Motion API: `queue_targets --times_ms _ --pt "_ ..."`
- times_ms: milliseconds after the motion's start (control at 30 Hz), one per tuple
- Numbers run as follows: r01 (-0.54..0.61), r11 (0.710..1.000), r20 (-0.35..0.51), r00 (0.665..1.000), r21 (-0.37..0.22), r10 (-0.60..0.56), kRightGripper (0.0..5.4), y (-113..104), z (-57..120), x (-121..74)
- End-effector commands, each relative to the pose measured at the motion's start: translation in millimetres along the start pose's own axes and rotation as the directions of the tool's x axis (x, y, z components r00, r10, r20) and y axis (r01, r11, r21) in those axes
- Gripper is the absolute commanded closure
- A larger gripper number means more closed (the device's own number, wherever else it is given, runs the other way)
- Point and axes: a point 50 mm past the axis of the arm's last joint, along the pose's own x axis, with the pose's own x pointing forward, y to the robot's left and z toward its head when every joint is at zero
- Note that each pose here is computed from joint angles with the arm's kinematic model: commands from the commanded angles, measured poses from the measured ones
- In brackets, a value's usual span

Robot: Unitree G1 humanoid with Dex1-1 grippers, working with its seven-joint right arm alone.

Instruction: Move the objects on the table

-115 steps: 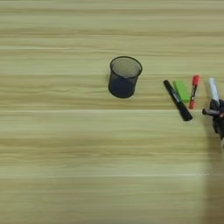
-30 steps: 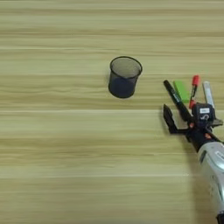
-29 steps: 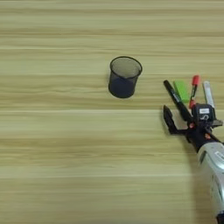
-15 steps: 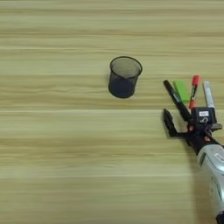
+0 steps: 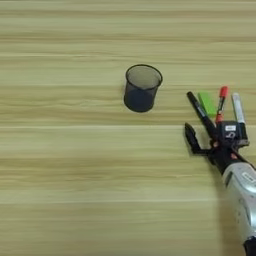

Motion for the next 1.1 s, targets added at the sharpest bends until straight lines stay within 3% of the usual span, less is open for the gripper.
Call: queue_targets --times_ms 33,1100 --pt "-0.008 1.0 0.041 0.999 -0.018 0.008 0.79 -0.6 12.1 6.2" --pt "-0.019 1.0 0.032 0.999 -0.021 0.019 4.23 -0.6 9.8 6.8"
